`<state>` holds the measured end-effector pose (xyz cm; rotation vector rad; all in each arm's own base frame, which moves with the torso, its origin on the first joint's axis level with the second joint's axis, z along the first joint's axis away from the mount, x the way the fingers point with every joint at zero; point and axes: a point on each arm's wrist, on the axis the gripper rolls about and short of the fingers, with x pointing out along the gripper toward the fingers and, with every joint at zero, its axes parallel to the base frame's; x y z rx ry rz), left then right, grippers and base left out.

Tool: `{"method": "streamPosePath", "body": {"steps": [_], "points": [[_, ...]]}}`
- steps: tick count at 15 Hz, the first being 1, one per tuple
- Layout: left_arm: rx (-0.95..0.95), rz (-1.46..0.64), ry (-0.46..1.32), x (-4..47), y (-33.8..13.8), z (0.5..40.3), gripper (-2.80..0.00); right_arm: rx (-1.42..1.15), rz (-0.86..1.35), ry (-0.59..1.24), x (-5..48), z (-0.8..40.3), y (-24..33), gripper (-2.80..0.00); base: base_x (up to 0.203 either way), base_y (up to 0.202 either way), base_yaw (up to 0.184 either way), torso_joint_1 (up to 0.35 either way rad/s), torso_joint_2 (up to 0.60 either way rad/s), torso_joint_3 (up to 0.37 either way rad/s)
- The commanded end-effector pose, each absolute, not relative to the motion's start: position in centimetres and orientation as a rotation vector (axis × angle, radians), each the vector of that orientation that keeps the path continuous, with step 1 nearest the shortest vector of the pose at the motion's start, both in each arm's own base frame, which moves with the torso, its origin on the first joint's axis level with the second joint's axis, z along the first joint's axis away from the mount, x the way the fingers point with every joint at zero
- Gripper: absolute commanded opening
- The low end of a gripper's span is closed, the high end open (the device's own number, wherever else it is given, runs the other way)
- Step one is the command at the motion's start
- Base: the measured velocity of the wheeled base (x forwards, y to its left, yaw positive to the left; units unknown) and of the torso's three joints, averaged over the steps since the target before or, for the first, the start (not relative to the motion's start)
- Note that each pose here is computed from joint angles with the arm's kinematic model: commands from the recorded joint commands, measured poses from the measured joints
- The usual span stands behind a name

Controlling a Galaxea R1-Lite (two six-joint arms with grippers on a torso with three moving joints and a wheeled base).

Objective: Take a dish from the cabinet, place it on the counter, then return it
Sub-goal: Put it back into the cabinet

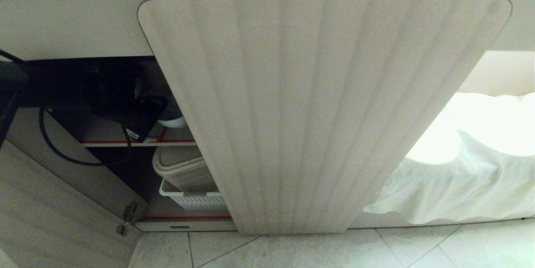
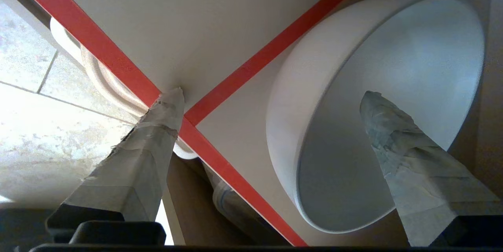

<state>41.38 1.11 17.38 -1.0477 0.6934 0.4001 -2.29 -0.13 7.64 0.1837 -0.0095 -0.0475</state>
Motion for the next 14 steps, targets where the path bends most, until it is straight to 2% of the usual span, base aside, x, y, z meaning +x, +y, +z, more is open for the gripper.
{"method": "streamPosePath", "body": {"steps": [1,6,14], "points": [[-1.051,0.402,0.689,41.2,1.1,17.6,0.0,0.184,-0.048,-0.011,-2.3,7.6,-0.1,-2.8,0.0,0.0,0.0,0.0,0.0,0.0],[-1.043,0.379,0.621,41.4,1.2,18.4,0.0,0.184,-0.048,-0.011,-2.3,7.6,-0.1,-2.8,0.0,0.0,0.0,0.0,0.0,0.0],[-0.972,0.358,0.61,40.9,1.1,18.4,0.0,0.186,-0.048,-0.011,-2.3,7.6,-0.1,-2.8,0.0,0.0,0.0,0.0,0.0,0.0]]}}
